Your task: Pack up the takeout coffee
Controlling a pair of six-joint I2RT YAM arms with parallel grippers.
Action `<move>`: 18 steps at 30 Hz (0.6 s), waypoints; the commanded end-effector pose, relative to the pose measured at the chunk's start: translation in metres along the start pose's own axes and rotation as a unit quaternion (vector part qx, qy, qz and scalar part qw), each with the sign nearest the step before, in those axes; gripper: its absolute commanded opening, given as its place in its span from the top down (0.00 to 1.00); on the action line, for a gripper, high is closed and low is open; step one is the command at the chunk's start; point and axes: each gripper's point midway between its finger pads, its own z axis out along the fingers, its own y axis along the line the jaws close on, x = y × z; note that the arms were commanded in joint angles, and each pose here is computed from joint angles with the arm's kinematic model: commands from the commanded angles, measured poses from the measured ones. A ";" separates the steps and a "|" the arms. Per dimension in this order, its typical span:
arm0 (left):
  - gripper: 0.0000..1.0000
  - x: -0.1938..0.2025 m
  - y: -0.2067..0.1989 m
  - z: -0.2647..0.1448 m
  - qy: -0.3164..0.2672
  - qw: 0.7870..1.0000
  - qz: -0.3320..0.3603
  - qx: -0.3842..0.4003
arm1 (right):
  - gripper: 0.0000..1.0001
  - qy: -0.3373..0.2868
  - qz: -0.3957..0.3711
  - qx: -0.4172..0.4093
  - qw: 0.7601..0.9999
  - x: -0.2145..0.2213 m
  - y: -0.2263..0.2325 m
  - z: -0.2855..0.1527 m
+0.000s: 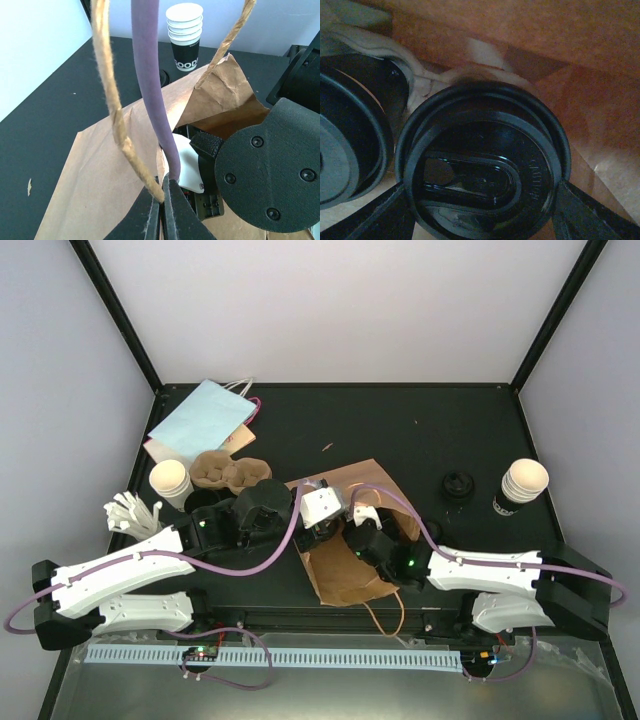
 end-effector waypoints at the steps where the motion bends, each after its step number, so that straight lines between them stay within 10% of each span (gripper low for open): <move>1: 0.98 -0.028 -0.008 -0.011 -0.038 0.999 -0.005 0.024 | 0.60 0.018 0.025 0.007 1.000 0.020 -0.004 0.006; 18: 0.99 -0.029 -0.008 -0.009 -0.034 0.999 -0.011 0.024 | 0.61 0.044 0.006 0.001 0.999 0.025 0.005 0.013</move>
